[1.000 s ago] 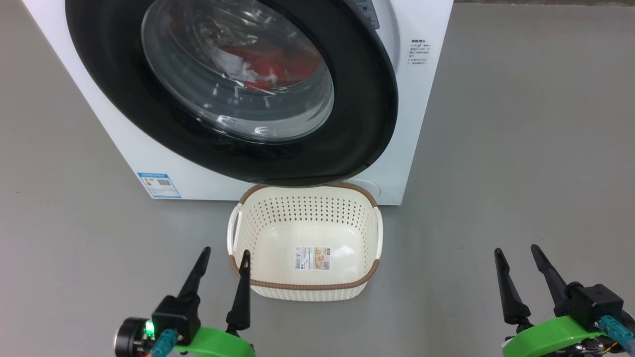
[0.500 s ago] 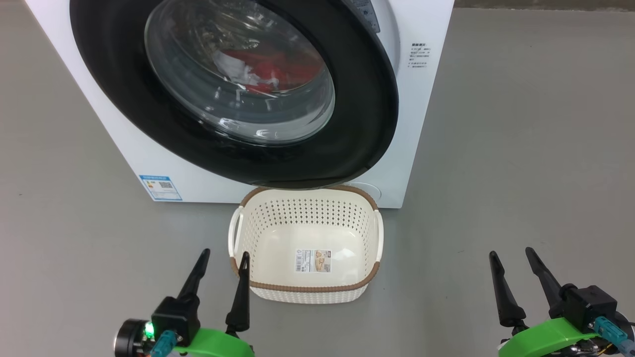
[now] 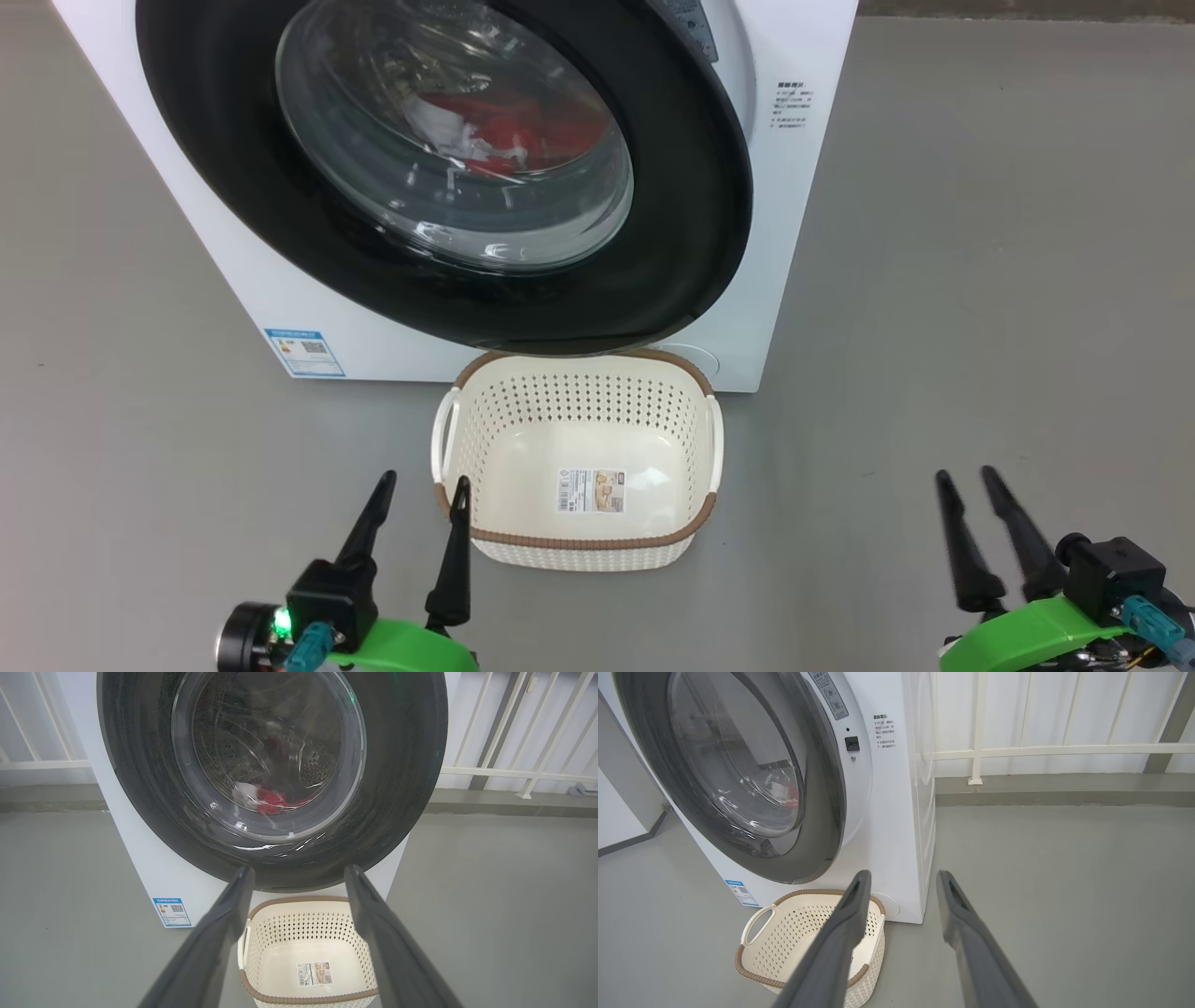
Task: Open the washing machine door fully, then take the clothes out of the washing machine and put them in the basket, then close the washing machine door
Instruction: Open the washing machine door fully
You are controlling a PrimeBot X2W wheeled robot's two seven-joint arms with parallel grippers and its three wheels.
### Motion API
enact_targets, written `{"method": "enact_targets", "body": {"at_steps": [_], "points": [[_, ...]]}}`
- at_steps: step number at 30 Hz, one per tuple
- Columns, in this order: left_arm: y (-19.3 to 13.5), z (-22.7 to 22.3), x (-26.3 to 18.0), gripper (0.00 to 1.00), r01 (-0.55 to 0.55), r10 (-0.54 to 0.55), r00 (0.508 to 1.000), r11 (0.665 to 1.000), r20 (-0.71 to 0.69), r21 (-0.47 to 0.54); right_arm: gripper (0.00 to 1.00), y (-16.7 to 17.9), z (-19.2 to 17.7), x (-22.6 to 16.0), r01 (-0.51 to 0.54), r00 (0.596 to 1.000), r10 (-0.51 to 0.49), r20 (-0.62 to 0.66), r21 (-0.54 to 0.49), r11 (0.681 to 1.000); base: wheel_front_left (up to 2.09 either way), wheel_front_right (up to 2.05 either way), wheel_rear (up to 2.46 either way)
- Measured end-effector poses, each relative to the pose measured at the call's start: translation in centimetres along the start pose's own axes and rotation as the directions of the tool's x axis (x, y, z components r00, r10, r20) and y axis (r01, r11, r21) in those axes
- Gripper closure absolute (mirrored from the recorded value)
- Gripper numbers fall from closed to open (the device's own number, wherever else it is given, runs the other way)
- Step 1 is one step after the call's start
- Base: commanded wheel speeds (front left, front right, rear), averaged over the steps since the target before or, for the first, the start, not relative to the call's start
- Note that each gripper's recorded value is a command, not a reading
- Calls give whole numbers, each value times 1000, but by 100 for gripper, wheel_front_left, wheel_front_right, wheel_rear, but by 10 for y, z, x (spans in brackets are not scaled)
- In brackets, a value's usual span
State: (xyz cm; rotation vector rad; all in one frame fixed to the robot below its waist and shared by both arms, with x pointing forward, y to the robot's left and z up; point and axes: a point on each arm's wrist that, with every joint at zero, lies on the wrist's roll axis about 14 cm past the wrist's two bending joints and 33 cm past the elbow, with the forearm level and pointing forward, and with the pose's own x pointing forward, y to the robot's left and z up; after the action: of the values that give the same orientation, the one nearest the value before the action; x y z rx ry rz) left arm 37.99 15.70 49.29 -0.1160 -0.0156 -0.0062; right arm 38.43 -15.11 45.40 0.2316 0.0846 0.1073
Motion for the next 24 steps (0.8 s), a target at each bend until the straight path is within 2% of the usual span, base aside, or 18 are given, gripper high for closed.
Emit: {"method": "enact_targets", "body": {"at_steps": [6, 12, 13, 14, 16, 19, 24], "points": [[0, -2, 0, 0, 1, -1, 1000, 1000, -7, 0, 100, -1, 2, 1, 4, 1000, -4, 8, 16, 1000, 0, 0, 0], [0, -2, 0, 0, -2, 2, 1000, 1000, -7, -1, 100, -7, 14, 5, 34, 998, -42, 54, 144, 989, 0, 0, 0], [0, -2, 0, 0, -2, 2, 1000, 1000, -7, -3, 100, -9, 16, 6, 44, 996, -58, 63, 207, 977, 0, 0, 0], [0, -2, 0, 0, -2, 2, 1000, 1000, -7, -5, 100, -11, 19, 8, 56, 994, -80, 75, 291, 955, 0, 0, 0], [0, -2, 0, 0, -3, 2, 1000, 1000, -7, -6, 100, -14, 25, 14, 60, 990, -102, 95, 372, 927, 0, 0, 0], [0, -3, 1, 0, -3, 2, 1000, 1000, -8, -7, 100, -15, 35, 26, 51, 983, -139, 121, 545, 837, 0, 0, 0], [-1, -6, 3, 0, -3, 3, 1000, 1000, -15, -8, 100, -15, 52, 53, 0, 982, -146, 123, 765, 644, 0, 0, 0]]}}
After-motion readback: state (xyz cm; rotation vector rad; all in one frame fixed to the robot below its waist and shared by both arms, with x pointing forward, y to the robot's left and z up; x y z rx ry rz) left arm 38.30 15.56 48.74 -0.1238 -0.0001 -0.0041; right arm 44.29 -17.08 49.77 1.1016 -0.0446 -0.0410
